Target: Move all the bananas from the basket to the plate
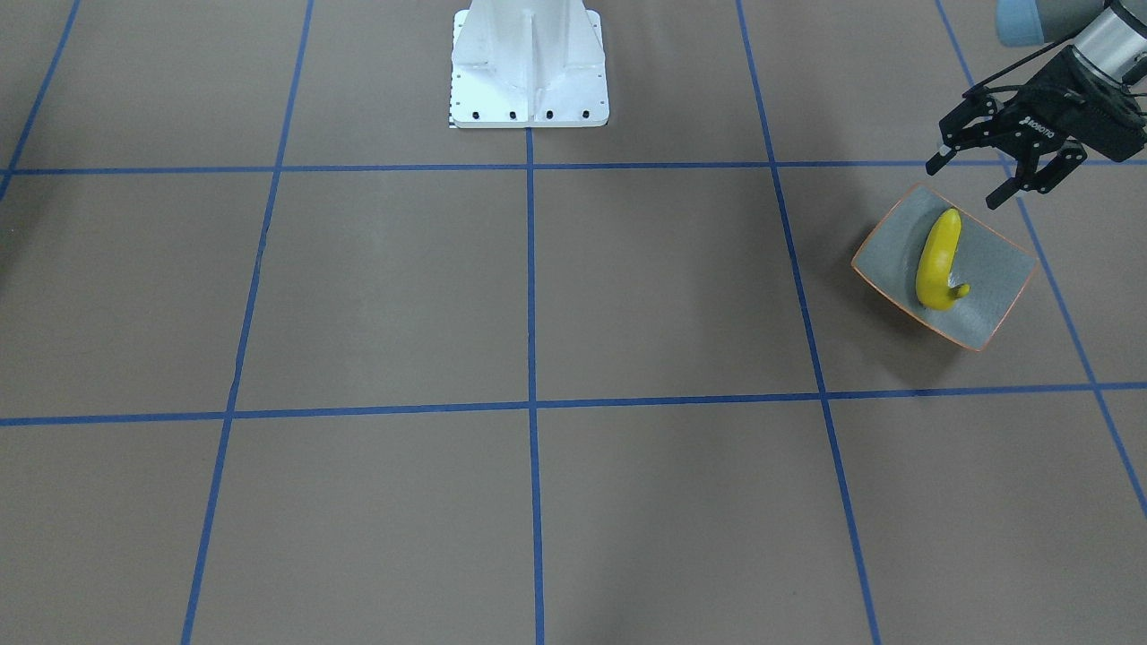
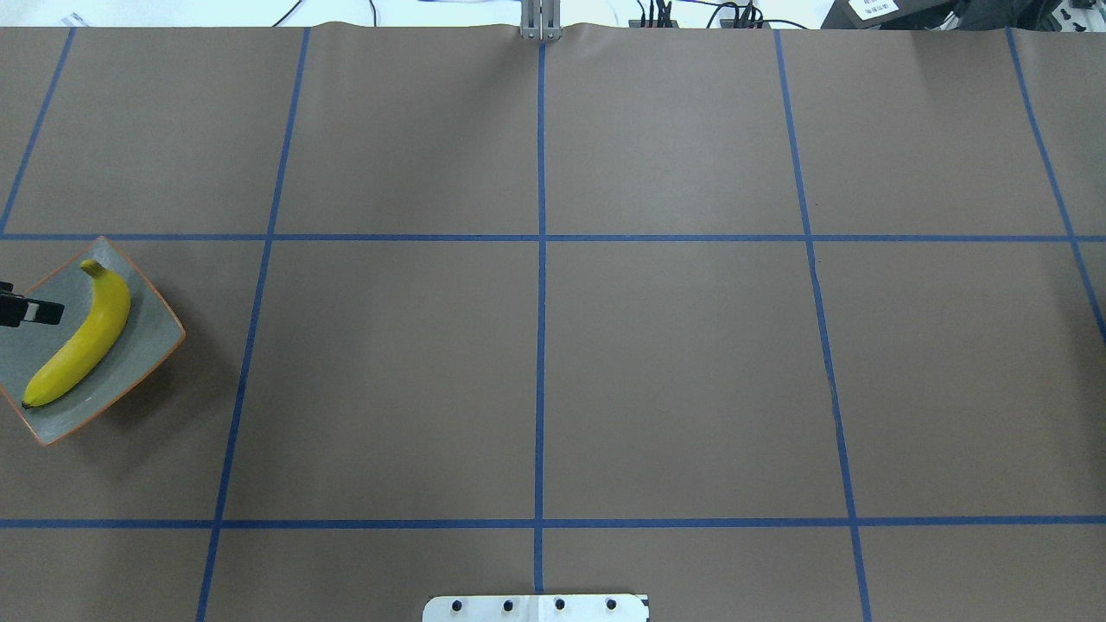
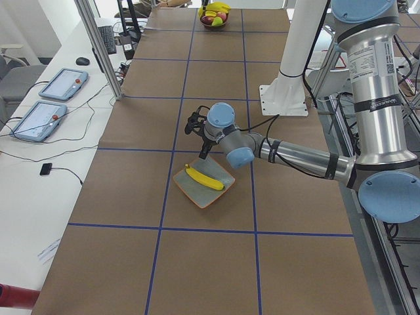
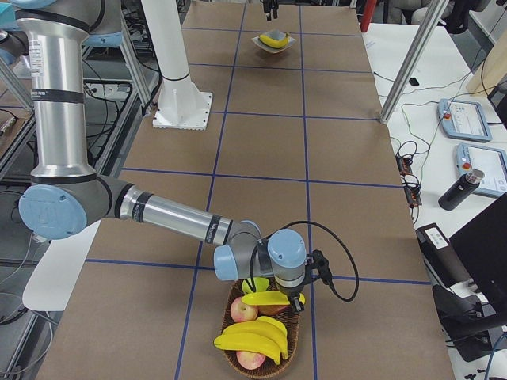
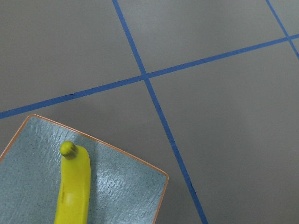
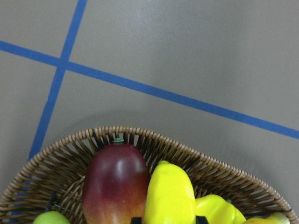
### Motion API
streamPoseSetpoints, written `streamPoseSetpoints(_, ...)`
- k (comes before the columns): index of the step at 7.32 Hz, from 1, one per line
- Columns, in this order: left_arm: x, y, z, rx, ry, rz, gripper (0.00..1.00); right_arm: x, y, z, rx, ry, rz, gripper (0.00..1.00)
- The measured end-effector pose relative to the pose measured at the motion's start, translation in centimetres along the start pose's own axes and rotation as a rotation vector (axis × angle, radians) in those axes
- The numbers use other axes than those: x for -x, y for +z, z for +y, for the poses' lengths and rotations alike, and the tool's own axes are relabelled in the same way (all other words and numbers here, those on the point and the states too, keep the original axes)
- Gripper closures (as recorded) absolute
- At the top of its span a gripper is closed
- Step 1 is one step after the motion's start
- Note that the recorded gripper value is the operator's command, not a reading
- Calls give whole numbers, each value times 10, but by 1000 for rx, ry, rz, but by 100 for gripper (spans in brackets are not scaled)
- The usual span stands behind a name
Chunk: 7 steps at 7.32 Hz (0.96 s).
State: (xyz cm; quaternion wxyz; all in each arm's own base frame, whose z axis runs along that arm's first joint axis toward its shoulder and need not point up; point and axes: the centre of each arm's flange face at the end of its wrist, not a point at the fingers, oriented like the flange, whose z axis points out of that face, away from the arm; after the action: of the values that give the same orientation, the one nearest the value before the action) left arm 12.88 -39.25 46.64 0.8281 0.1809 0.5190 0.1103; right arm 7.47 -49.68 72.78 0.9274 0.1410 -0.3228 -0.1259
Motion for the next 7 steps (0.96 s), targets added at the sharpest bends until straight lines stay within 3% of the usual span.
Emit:
streamPoseSetpoints(2, -6, 2, -7, -4, -11, 11, 0, 15, -24, -32, -57, 27, 9, 100)
streamPoseSetpoints(4, -27, 6, -29, -22, -54, 45, 0, 53, -48, -71, -119, 123, -7, 100)
streamPoseSetpoints(7, -106, 33, -78, -20, -147, 160, 0, 188, -73, -152, -183, 272, -120, 100)
